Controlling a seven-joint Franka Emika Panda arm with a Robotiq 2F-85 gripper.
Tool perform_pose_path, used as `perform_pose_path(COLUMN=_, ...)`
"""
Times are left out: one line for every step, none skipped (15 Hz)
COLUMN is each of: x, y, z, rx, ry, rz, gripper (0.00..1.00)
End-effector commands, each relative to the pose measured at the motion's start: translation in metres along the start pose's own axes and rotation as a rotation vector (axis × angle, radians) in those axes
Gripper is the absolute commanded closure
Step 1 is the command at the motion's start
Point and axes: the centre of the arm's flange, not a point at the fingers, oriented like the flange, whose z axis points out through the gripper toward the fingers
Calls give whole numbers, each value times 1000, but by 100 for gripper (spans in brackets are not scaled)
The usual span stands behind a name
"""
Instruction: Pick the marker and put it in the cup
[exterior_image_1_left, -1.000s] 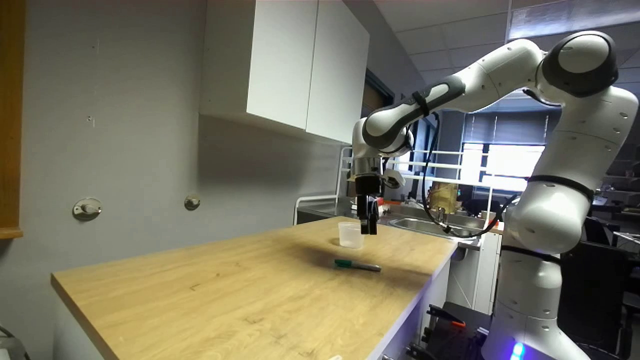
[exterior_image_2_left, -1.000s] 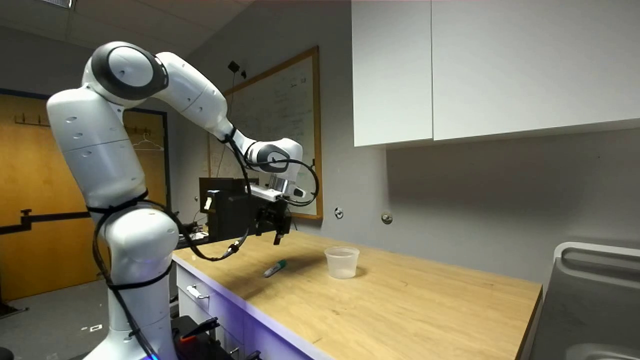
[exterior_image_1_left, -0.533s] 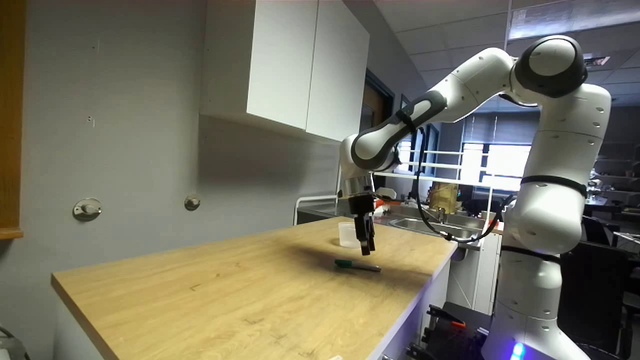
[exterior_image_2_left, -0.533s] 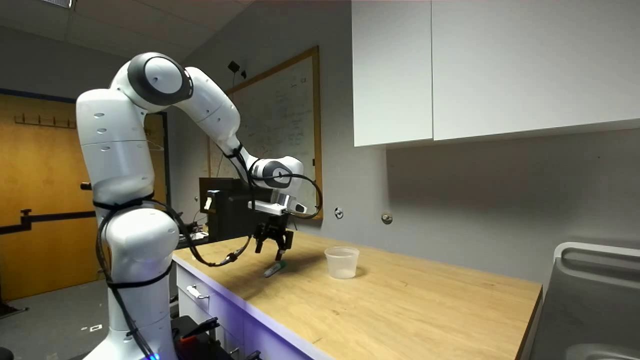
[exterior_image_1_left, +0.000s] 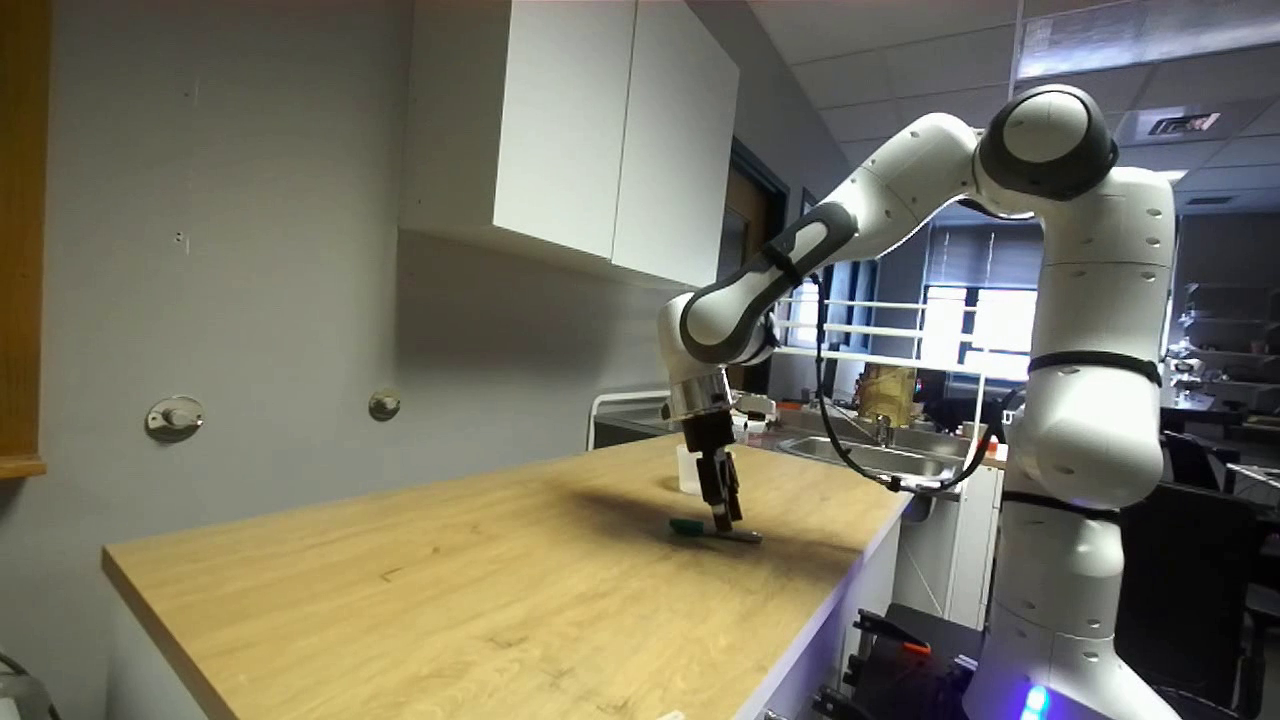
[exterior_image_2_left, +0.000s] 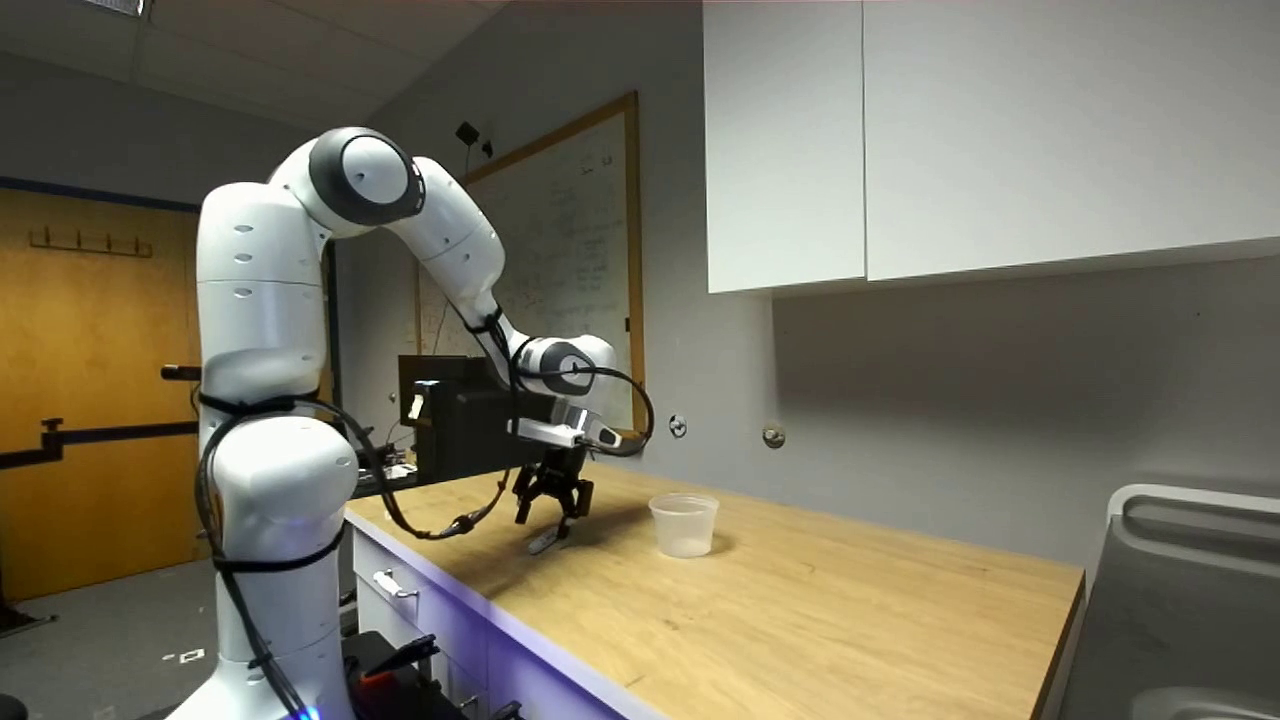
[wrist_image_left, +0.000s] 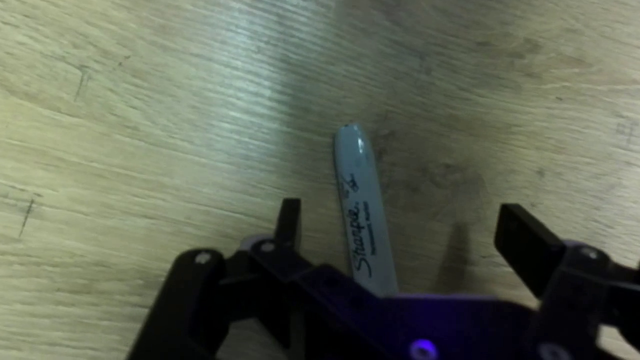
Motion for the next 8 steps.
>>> perform_pose_path(x=20, y=3, z=-1, rx=-21, ry=-18, rz=-17, gripper=27)
perform_pose_path(x=22, y=3, z=1, rx=-22, ry=-22, rz=-18, gripper=33)
perform_pose_path(x=23, y=4, z=2, rx=-21, ry=-26, rz=-17, gripper=41)
perform_pose_path(x=24, y=5, z=2, rx=-21, ry=-28, rz=-17, gripper=51)
perform_pose_path(x=25, y=6, z=0, rx=-24, ry=-29, rz=-18, gripper=57)
perform_pose_path(x=25, y=8, z=-1, rx=-26, ry=-28, rz=-15, gripper=64)
perform_pose_path(x=25, y=8, z=-2, rx=-27, ry=-27, rz=-14, gripper=73)
perform_pose_path(x=26, y=8, z=-3, rx=-28, ry=-26, rz=-12, gripper=79)
